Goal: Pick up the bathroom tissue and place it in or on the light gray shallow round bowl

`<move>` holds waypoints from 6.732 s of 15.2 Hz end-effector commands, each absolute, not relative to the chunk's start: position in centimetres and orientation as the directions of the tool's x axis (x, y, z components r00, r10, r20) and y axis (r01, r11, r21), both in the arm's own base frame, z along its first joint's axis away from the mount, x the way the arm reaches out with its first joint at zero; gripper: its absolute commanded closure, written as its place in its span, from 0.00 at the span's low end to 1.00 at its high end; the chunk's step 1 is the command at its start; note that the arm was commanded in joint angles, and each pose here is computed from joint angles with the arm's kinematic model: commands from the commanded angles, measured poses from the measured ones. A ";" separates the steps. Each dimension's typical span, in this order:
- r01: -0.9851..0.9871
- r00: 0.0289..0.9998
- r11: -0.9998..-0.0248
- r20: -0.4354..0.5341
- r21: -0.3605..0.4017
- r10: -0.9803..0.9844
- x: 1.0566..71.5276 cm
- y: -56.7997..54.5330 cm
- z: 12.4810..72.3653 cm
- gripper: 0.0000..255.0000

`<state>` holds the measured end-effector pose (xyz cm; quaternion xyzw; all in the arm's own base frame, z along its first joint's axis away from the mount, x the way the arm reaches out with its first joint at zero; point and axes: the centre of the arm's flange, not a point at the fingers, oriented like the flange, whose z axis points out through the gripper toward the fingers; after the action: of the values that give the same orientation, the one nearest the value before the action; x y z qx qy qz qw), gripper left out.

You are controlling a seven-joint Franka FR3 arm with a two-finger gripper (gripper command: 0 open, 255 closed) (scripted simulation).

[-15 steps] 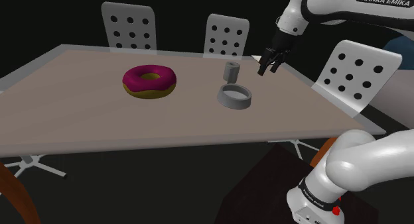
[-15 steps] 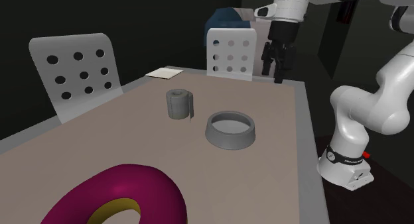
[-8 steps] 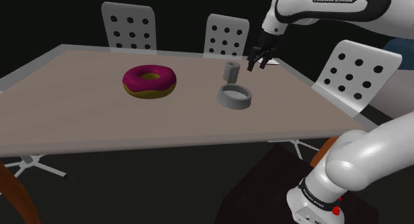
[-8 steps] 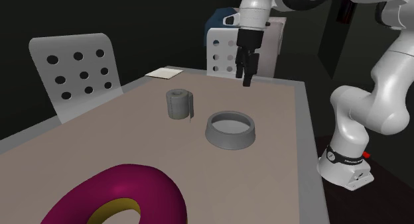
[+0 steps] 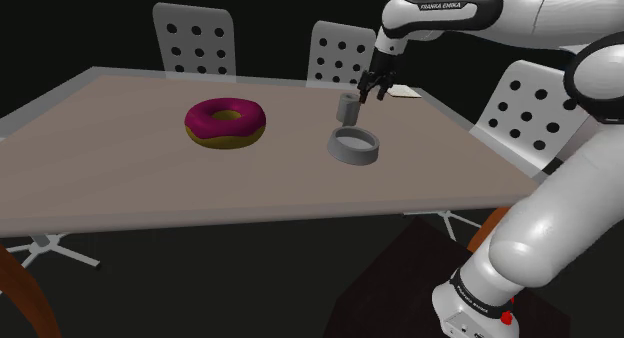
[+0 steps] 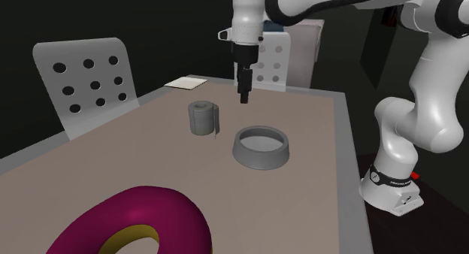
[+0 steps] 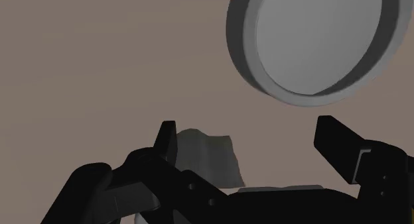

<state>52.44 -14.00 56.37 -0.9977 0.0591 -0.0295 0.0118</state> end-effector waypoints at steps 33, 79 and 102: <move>-0.139 0.990 -0.990 0.018 -0.006 -0.139 63.0 -20.6 48.5 1.00; -0.139 0.990 -0.990 0.018 -0.006 -0.139 47.1 -5.1 60.8 1.00; -0.139 0.990 -0.990 0.018 -0.006 -0.139 47.1 -5.1 53.9 0.00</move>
<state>47.07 -5.12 53.85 -0.9975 0.0698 -0.0091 0.0021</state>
